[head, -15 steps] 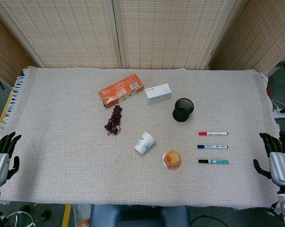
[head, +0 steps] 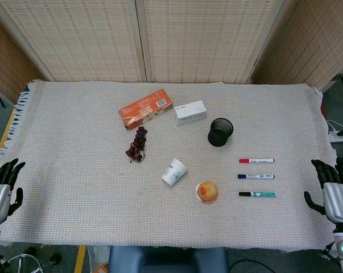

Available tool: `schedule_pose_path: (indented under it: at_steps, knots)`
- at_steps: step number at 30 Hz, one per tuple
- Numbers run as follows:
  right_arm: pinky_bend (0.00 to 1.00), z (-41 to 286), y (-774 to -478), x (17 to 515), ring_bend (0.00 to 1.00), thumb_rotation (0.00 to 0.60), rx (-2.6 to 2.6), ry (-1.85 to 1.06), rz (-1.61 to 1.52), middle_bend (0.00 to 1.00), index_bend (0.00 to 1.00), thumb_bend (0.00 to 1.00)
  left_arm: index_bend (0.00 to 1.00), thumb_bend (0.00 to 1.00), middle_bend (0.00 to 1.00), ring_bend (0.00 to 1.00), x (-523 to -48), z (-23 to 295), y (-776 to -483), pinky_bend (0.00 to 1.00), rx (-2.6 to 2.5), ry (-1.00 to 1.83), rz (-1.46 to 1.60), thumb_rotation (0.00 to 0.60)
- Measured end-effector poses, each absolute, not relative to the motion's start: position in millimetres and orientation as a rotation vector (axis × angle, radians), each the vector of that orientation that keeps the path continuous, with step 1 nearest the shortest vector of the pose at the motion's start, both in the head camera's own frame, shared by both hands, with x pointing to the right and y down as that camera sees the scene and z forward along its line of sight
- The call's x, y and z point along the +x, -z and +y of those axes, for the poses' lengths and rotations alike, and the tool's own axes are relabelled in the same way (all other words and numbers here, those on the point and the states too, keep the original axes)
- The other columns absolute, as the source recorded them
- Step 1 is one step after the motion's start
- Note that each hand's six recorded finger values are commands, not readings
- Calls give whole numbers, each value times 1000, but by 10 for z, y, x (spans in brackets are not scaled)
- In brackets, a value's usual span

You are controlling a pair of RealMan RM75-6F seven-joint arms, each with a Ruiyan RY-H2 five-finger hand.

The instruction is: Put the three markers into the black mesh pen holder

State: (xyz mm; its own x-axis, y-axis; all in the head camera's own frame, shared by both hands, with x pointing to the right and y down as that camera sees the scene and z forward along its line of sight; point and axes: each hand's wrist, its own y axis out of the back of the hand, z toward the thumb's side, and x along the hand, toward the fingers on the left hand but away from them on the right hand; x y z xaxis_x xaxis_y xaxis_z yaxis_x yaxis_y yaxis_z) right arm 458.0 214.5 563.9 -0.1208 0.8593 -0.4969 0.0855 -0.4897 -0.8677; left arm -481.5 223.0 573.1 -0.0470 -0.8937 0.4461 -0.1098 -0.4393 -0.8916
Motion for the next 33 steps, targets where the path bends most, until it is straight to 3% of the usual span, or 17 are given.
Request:
schedule_pose_path:
  at_steps: [5, 14, 22, 33]
  knots:
    - [0, 2156, -5684, 4497, 102, 600, -1575, -1638, -1032, 57, 150, 322, 99, 606, 0, 0, -4807, 2231, -5727, 97, -1586, 1551, 1081, 600]
    - [0, 2358, -6052, 4110, 106, 600, -1702, -1641, -817, 57, 242, 320, 98, 606, 0, 0, -4816, 2232, -5736, 98, -1587, 1561, 1078, 600]
    - [0, 2473, -6380, 3816, 109, 600, -1767, -1653, -688, 56, 291, 320, 98, 607, 0, 0, -4824, 2231, -5740, 98, -1589, 1565, 1080, 600]
    - [0, 2292, -6647, 3769, 115, 600, -1746, -1707, -675, 56, 314, 317, 99, 606, 0, 0, -4836, 2232, -5749, 98, -1587, 1573, 1081, 600]
